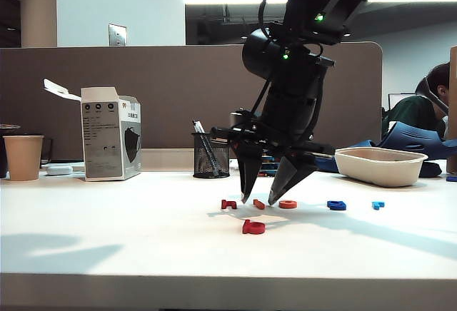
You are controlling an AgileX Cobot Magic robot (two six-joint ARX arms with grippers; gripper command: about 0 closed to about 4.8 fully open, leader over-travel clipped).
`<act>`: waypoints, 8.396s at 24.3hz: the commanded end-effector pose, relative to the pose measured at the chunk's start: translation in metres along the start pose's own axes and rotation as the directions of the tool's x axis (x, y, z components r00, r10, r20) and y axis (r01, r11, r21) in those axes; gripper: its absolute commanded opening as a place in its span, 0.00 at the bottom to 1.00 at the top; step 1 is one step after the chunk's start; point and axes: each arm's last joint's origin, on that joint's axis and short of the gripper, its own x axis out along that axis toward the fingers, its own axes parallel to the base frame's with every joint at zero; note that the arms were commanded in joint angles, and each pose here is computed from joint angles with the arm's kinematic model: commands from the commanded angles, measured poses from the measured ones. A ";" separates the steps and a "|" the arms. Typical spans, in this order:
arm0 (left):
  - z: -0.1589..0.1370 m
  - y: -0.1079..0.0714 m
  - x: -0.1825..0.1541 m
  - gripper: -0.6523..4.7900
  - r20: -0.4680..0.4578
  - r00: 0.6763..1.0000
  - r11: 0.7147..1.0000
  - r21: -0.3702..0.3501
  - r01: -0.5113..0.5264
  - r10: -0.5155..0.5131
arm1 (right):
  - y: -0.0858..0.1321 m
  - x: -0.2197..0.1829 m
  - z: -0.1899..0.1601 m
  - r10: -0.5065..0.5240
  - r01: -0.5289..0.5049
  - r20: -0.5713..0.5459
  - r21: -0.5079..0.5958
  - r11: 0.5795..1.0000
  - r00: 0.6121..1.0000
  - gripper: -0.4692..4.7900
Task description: Select the appropriate letters from the row of letter magnets placed on the table to arrange into the word "big".
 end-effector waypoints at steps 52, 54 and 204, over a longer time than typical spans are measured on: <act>0.001 0.000 -0.001 0.11 0.011 1.000 1.000 -0.001 0.004 -0.004 | -0.002 -0.063 -0.026 -0.024 0.041 -0.156 0.106 0.994 0.987 0.07; 0.001 0.000 -0.001 0.11 0.011 1.000 1.000 -0.001 0.004 -0.004 | -0.003 -0.063 -0.033 -0.023 0.041 -0.153 0.116 0.992 0.988 0.07; 0.001 0.000 -0.001 0.11 0.011 1.000 1.000 -0.001 0.004 -0.004 | -0.072 -0.022 -0.031 -0.161 0.177 -0.086 0.250 0.952 0.983 0.27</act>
